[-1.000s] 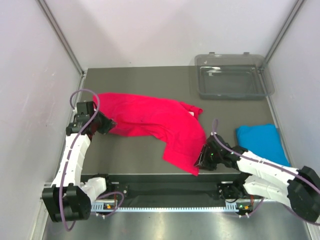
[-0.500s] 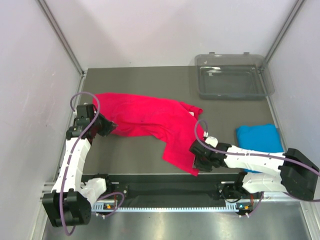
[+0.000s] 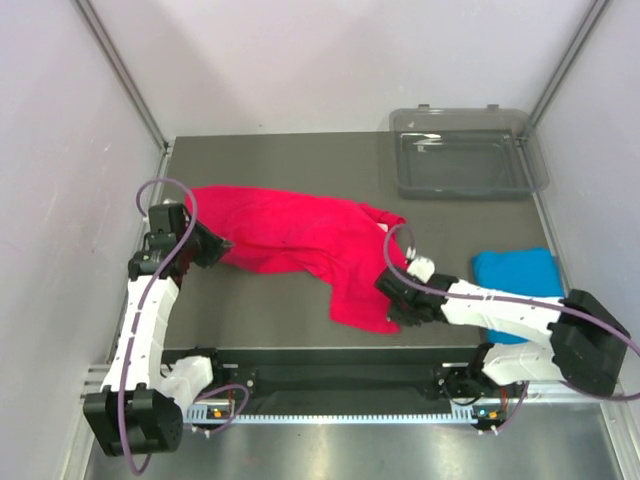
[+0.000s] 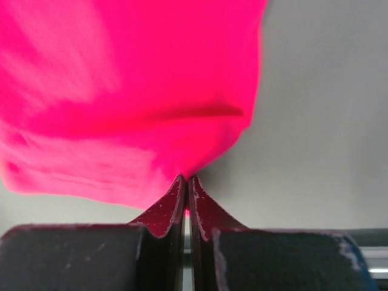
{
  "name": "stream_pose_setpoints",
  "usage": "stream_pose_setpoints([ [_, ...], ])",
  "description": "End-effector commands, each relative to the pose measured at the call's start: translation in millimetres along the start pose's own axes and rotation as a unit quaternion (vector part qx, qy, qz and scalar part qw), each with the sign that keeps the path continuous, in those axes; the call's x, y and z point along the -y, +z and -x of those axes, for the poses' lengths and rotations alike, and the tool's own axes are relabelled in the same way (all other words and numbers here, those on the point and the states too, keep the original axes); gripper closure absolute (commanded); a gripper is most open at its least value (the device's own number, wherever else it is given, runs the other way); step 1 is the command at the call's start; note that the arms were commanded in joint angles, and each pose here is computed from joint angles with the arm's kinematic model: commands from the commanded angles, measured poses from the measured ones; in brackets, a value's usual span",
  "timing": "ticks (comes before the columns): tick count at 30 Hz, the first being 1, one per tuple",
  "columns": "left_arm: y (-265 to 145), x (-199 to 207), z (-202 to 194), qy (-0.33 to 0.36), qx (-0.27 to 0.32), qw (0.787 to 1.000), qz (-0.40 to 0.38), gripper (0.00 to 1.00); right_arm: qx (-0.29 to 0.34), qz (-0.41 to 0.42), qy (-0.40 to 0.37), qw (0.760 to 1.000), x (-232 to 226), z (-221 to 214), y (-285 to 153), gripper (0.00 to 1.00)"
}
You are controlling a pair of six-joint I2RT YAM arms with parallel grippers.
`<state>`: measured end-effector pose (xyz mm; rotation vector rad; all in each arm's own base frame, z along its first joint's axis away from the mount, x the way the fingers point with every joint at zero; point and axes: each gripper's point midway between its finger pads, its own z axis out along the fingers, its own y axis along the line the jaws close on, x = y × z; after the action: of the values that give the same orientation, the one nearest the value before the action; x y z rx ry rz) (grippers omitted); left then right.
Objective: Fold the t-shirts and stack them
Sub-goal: Flatten the tshirt out
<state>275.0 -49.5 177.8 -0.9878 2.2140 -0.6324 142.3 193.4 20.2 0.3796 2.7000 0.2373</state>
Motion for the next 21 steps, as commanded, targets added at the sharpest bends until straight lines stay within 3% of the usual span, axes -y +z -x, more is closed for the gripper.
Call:
stream_pose_setpoints([
  [1,-32,48,37,0.048,0.068,0.995,-0.064,1.0,0.12,0.008,-0.015,0.993,-10,82,-41,1.0],
  [7,-83,126,103,0.105,0.181,0.967,-0.141,1.0,0.298,0.074,-0.024,0.951,-24,220,-164,1.0],
  [8,-92,142,112,0.114,0.194,0.961,-0.16,1.0,0.335,0.099,-0.022,0.937,-33,244,-201,1.0],
  [10,-113,181,127,0.143,0.207,0.945,-0.21,1.0,0.373,0.093,-0.052,0.922,-29,270,-236,1.0],
  [11,-139,207,138,0.156,0.233,0.928,-0.247,1.0,0.407,0.115,-0.051,0.905,-35,287,-277,1.0],
  [13,-150,231,144,0.177,0.235,0.914,-0.28,1.0,0.441,0.105,-0.067,0.889,-30,304,-310,1.0],
  [17,-199,270,163,0.199,0.283,0.881,-0.324,1.0,0.533,0.129,-0.048,0.835,-20,328,-405,1.0],
  [21,-271,295,174,0.22,0.351,0.841,-0.348,1.0,0.591,0.145,-0.031,0.793,-1,325,-467,1.0],
])
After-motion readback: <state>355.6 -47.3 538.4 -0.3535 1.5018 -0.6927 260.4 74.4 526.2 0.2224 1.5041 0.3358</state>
